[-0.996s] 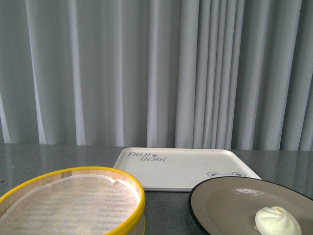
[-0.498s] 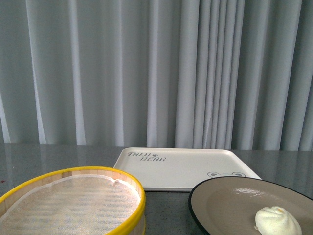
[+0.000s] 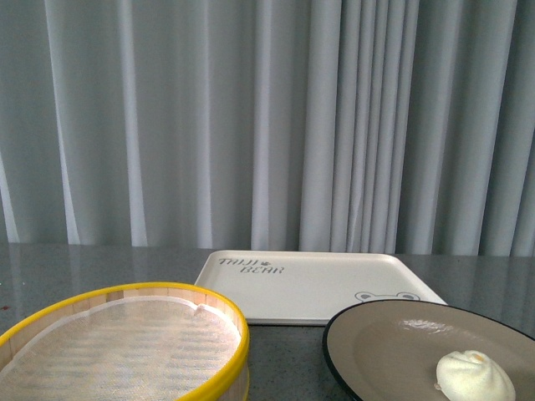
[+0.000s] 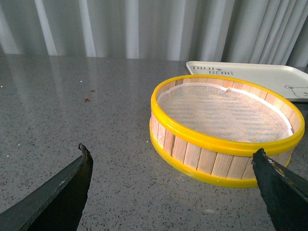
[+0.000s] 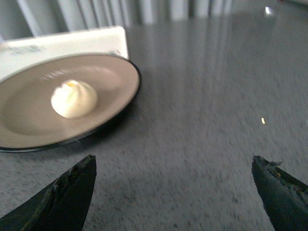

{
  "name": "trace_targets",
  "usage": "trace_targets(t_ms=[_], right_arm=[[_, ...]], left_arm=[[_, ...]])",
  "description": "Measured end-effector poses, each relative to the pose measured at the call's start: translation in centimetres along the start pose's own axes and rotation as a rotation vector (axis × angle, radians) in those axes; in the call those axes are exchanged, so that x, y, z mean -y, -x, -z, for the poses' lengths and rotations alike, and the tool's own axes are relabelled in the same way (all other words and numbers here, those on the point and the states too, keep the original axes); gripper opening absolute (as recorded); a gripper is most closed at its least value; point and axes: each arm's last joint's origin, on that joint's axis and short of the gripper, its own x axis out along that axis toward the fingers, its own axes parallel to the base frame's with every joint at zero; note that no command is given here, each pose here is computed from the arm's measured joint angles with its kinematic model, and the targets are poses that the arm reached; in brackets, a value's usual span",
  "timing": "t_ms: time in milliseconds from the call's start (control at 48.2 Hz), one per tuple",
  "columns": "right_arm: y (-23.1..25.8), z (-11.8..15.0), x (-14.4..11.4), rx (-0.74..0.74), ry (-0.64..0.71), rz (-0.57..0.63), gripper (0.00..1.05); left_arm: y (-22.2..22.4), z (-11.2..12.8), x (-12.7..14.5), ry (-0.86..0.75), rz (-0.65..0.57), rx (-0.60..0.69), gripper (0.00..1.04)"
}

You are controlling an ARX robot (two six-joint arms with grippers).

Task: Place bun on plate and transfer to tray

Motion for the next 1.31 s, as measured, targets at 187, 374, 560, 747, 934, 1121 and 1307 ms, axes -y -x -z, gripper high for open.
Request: trace_targets(t_ms=[187, 374, 560, 747, 934, 1121, 1307], right_arm=[[-0.5, -3.9, 0.1, -0.074, 0.188, -0.131, 0.96], [-0.9, -5.1, 1.1, -0.241, 0.693, -0.245, 0.96], [-1.8, -4.6, 0.2, -0.214, 1.204, -0.425, 0.96], [-5.4, -4.4, -1.2, -0.063, 1.531, -0.515, 0.96], [-8.6, -3.2, -2.5, -0.031, 1.617, -0.589, 0.96], [-10.3, -3.4, -3.3, 0.003, 1.651, -0.604, 0.96], [-11.5, -2.8, -4.4, 0.061, 1.688, -0.632, 0.96]], left_arm=[[0.0, 0.0, 0.0, 0.000, 0.001, 0.000, 0.98], [0.0, 0.0, 0.0, 0.000, 0.001, 0.000, 0.98], [0.0, 0.0, 0.0, 0.000, 0.001, 0.000, 0.98], [0.0, 0.0, 0.0, 0.000, 0.001, 0.000, 0.98], [0.0, 0.0, 0.0, 0.000, 0.001, 0.000, 0.98], [0.0, 0.0, 0.0, 0.000, 0.001, 0.000, 0.98], [0.0, 0.0, 0.0, 0.000, 0.001, 0.000, 0.98]])
